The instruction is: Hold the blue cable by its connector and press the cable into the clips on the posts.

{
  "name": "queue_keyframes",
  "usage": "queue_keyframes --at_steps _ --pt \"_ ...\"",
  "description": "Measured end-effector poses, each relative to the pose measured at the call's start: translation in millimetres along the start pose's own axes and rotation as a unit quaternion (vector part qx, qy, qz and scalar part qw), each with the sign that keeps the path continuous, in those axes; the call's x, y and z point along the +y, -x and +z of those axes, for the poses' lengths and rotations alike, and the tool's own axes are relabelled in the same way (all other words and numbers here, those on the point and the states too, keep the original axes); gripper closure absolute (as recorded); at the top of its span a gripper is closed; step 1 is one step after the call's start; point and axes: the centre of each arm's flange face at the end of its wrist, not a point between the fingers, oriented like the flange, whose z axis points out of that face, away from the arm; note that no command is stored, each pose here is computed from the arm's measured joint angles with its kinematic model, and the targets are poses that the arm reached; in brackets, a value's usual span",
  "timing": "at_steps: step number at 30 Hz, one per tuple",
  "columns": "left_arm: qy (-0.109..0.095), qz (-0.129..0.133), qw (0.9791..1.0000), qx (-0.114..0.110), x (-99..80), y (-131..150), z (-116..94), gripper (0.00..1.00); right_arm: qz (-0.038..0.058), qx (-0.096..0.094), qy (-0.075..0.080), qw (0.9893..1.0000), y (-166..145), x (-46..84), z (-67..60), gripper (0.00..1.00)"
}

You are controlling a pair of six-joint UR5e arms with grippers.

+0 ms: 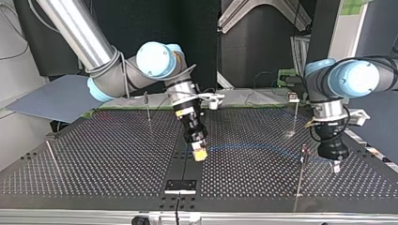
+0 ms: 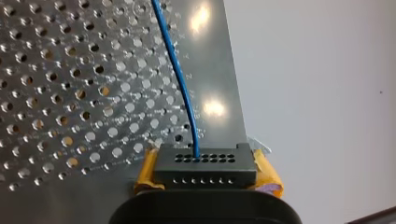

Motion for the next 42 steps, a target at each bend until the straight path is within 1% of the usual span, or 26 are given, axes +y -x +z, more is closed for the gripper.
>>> queue_keyframes --at_steps 3,8,12,19,22,27,33,34,35,36,38,39,41,42 --pt "-0.009 -0.008 0.9999 -0.002 2.3 -0.8 4.9 1.00 -0.0010 0.001 0.004 1.0000 0.0 5.1 1.2 0.98" --pt "-0.025 -0.018 0.9995 0.002 3.4 -4.0 15.5 1.00 -0.0027 0.004 0.010 0.9999 -1.2 13.3 3.9 0.98" --pt "-0.036 -0.021 0.9991 0.005 3.9 -3.9 18.8 1.00 -0.0041 0.009 0.014 0.9999 -3.9 20.1 9.6 0.98" --pt "-0.037 -0.029 0.9989 0.002 11.0 -2.8 23.2 1.00 -0.0041 0.018 0.015 0.9997 -5.8 26.6 23.9 0.98" --pt "-0.037 -0.032 0.9988 0.006 15.4 -6.9 27.1 1.00 -0.0027 0.019 0.017 0.9997 -4.6 31.4 28.6 0.98" --pt "-0.037 -0.032 0.9987 0.016 22.8 -16.9 31.9 1.00 -0.0028 0.014 0.021 0.9997 2.1 39.4 31.7 0.98" --pt "-0.037 -0.032 0.9987 0.017 26.3 -18.4 33.1 1.00 -0.0029 0.011 0.021 0.9997 4.1 41.4 31.8 0.98" --pt "-0.036 -0.030 0.9987 0.017 26.6 -18.3 33.1 0.89 -0.0028 0.010 0.021 0.9997 4.2 41.4 31.7 0.98" --pt "-0.036 -0.028 0.9988 0.017 26.8 -18.3 33.1 0.73 -0.0028 0.010 0.021 0.9997 4.4 41.5 31.6 0.98" --pt "-0.035 -0.025 0.9989 0.017 27.0 -18.4 33.0 0.73 -0.0028 0.009 0.021 0.9997 4.6 41.5 31.4 0.98" --pt "-0.031 -0.019 0.9992 0.018 27.7 -18.7 32.4 0.52 -0.0028 0.008 0.021 0.9997 4.9 41.6 31.2 0.98" --pt "-0.028 -0.016 0.9993 0.019 28.0 -19.0 31.9 0.52 -0.0028 0.007 0.021 0.9998 5.1 41.6 31.1 0.98" --pt "-0.022 -0.009 0.9995 0.023 28.6 -20.1 30.5 0.40 -0.0028 0.006 0.021 0.9998 5.6 41.7 30.9 0.98" --pt "-0.020 -0.006 0.9995 0.025 29.2 -20.5 29.9 0.40 -0.0029 0.005 0.021 0.9998 5.9 41.7 30.8 0.98"
